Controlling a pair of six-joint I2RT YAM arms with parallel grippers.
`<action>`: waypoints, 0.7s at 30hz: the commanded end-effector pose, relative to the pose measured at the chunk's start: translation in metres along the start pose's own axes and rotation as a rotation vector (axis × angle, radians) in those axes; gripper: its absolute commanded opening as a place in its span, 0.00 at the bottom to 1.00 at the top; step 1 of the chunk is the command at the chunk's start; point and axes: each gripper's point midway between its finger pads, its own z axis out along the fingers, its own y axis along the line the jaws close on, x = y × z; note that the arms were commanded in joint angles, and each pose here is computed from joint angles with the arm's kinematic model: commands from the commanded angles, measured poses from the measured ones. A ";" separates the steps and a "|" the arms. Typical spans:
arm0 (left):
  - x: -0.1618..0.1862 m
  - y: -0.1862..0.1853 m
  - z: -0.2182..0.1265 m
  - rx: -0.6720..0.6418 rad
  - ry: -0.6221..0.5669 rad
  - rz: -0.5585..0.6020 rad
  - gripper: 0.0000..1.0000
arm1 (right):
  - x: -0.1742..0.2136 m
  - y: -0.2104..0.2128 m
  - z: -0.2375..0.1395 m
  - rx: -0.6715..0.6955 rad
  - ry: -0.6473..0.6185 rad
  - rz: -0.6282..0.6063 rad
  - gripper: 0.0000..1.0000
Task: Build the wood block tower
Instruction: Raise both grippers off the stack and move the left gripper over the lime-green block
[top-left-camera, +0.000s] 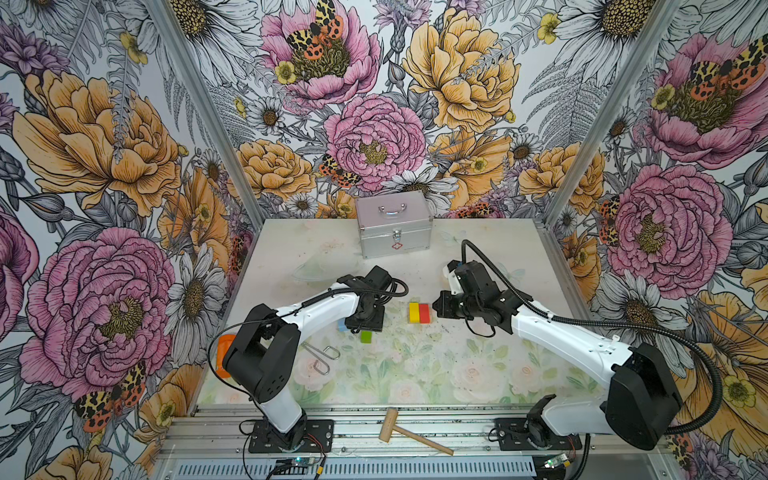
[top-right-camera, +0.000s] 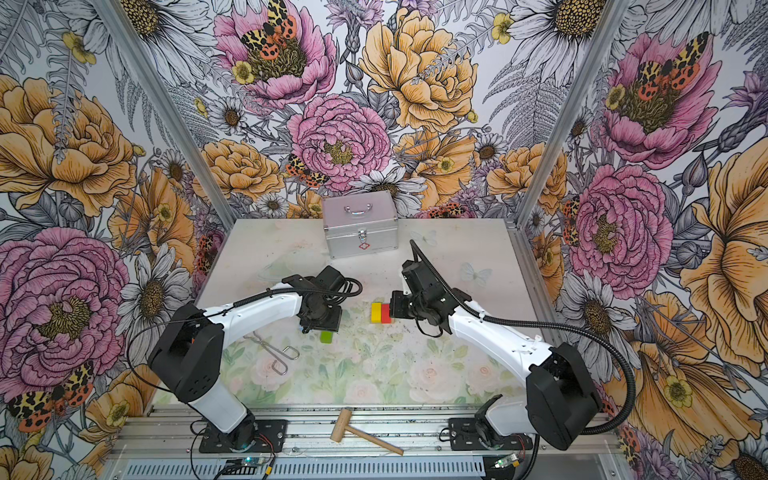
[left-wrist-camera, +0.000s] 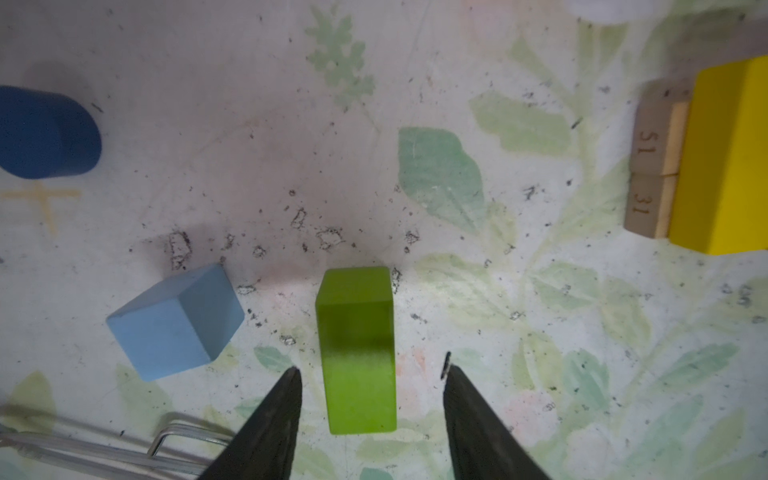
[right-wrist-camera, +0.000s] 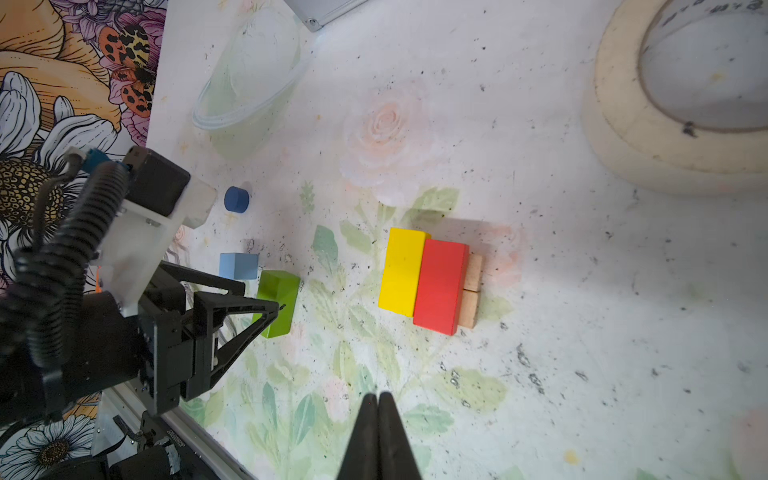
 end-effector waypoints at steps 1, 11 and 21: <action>0.000 0.001 0.009 0.015 0.009 -0.030 0.57 | -0.002 -0.006 0.001 0.019 -0.010 -0.008 0.06; -0.001 -0.002 0.018 0.029 0.022 -0.032 0.56 | -0.001 -0.008 0.001 0.028 -0.012 -0.001 0.06; 0.000 -0.001 0.025 0.022 0.037 -0.035 0.56 | -0.002 -0.008 0.000 0.026 -0.014 0.000 0.16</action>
